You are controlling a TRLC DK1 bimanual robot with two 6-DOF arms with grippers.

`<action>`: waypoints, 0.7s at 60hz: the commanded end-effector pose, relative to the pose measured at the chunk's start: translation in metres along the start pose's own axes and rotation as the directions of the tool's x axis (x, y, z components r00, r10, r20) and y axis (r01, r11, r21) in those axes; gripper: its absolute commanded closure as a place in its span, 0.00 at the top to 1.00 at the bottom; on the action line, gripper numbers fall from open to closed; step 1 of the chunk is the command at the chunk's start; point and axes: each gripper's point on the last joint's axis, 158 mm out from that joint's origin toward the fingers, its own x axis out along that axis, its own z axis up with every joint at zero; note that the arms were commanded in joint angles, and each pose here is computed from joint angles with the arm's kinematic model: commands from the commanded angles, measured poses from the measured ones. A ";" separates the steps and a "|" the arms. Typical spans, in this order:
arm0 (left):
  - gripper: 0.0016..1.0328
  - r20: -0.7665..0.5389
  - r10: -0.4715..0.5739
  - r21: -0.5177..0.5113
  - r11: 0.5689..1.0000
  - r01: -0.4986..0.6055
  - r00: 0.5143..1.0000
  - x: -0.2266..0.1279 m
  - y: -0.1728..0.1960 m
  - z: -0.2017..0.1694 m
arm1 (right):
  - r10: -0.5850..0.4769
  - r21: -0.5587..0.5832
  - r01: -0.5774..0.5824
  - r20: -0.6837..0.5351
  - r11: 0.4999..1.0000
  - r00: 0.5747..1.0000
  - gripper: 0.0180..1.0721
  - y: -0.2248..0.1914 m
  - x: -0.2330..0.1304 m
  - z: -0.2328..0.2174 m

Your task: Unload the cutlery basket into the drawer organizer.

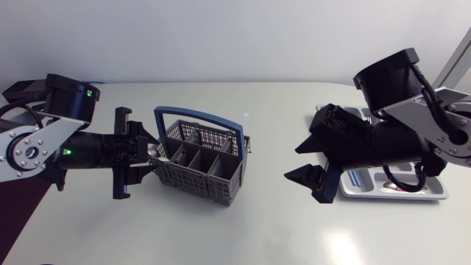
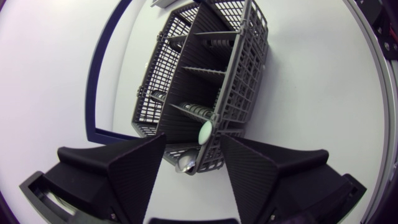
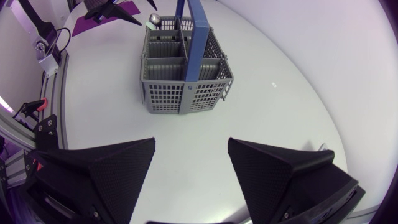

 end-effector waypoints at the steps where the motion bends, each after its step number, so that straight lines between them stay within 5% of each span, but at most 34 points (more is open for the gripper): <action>1: 0.57 0.004 0.023 0.045 0.999 -0.024 1.000 0.000 0.013 0.001 | 0.017 0.020 -0.017 -0.029 1.000 0.999 0.80 0.007 0.008 -0.010; 42: 0.49 -0.012 0.009 0.109 0.994 -0.008 1.000 0.016 0.012 -0.001 | 0.044 0.011 -0.043 -0.032 0.999 0.999 0.80 0.019 0.016 -0.011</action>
